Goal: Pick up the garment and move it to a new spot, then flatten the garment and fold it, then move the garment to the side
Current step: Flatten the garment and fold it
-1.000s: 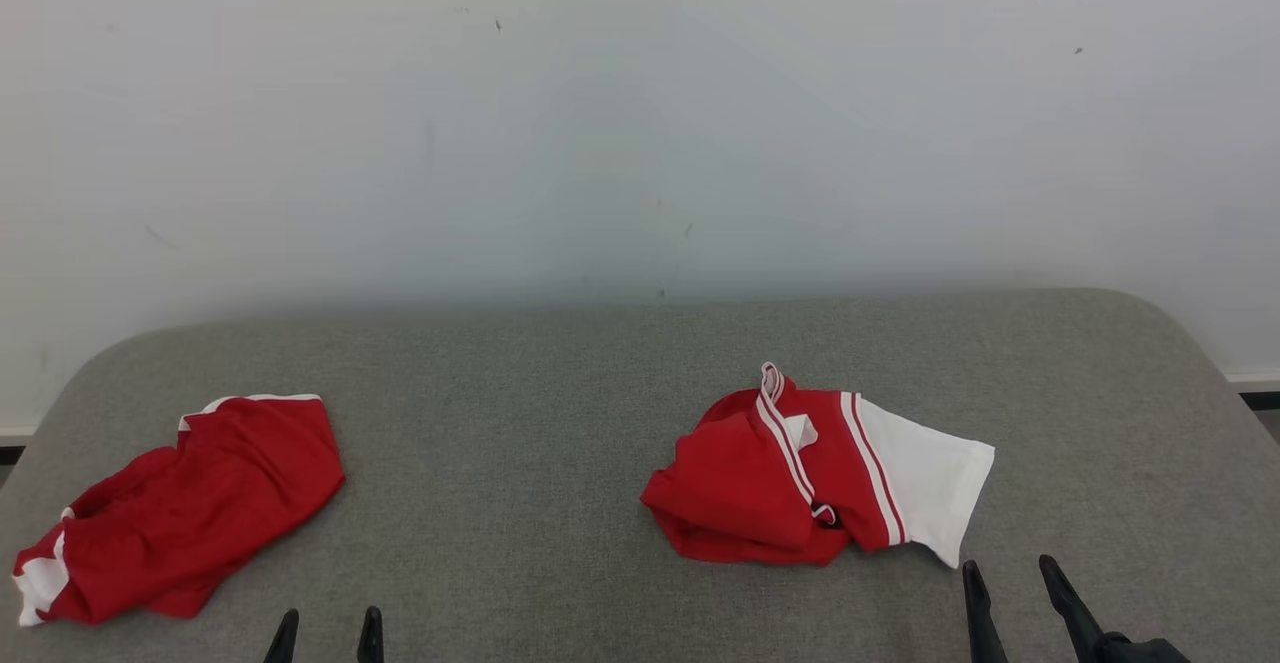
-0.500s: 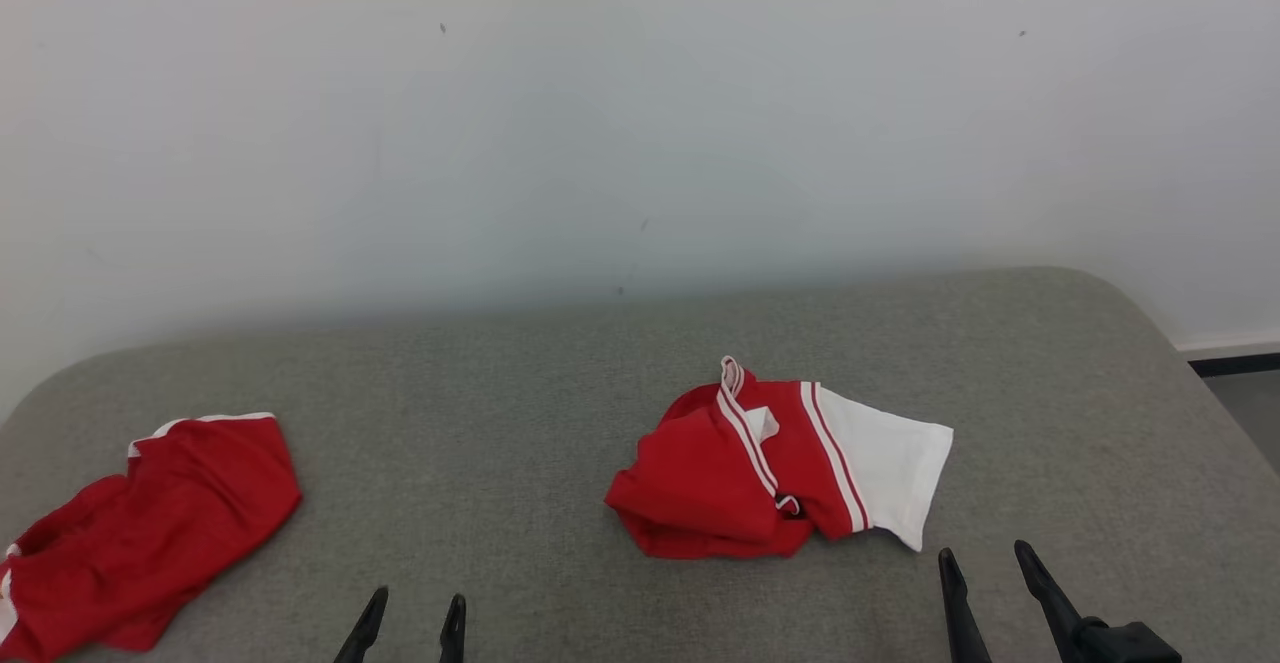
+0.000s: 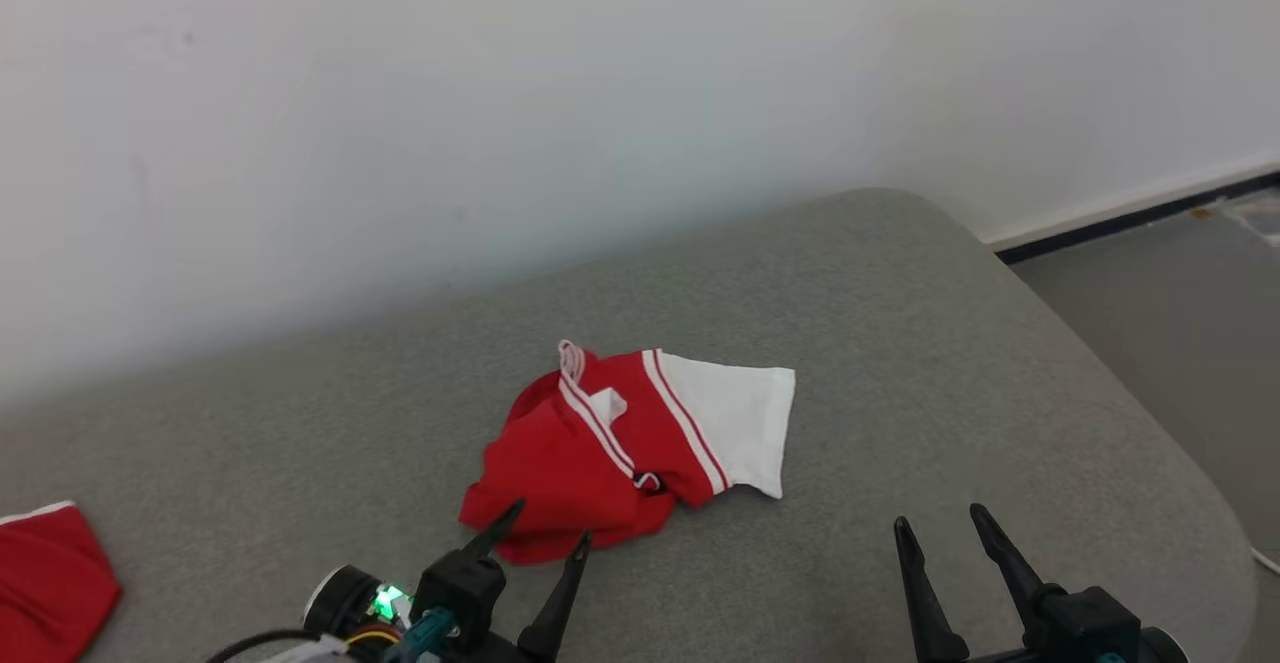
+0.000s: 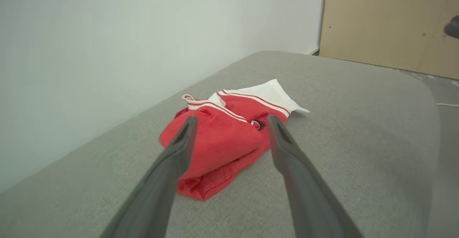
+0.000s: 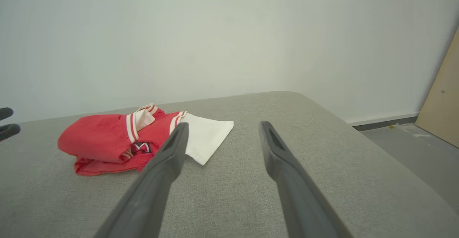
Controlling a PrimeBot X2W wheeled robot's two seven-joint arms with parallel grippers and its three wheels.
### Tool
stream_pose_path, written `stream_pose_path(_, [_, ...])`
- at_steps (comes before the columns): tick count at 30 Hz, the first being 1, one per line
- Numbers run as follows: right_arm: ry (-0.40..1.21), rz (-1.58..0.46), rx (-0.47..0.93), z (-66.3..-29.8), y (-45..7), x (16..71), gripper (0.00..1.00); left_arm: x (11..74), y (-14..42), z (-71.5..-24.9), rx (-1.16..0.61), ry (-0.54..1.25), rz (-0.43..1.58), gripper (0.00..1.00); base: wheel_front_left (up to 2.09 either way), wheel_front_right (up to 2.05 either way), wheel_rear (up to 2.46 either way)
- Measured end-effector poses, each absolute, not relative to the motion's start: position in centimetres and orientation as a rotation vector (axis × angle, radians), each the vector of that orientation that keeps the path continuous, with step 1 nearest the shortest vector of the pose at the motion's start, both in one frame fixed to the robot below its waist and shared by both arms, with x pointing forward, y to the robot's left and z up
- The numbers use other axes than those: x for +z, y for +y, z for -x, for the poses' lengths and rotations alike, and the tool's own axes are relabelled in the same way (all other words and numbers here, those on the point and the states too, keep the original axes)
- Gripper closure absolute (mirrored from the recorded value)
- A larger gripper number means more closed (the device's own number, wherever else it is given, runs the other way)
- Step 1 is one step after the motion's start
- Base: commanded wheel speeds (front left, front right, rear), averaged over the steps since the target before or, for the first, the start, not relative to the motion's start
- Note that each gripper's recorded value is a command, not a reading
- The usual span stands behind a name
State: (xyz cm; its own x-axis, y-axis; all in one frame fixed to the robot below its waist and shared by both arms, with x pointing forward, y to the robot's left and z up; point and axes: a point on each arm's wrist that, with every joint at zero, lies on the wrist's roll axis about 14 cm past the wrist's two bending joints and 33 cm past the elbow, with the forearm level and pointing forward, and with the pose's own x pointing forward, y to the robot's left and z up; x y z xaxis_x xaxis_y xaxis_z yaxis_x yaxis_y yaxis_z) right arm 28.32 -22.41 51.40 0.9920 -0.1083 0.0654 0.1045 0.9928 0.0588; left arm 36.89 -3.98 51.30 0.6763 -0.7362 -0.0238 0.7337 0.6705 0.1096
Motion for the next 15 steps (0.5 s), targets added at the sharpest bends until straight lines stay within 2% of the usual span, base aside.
stream_pose_path(9, [-0.061,-0.070,-0.276,-25.1,-26.6,50.7,0.00,47.7,-10.1,-38.3,-0.991,0.127,-0.279,0.00,0.00,0.00,0.00])
stream_pose_path(15, [-0.028,-0.074,-0.352,-24.0,-28.3,49.7,0.00,44.3,-11.0,-40.8,-0.979,0.211,-0.416,0.00,0.00,0.00,0.00])
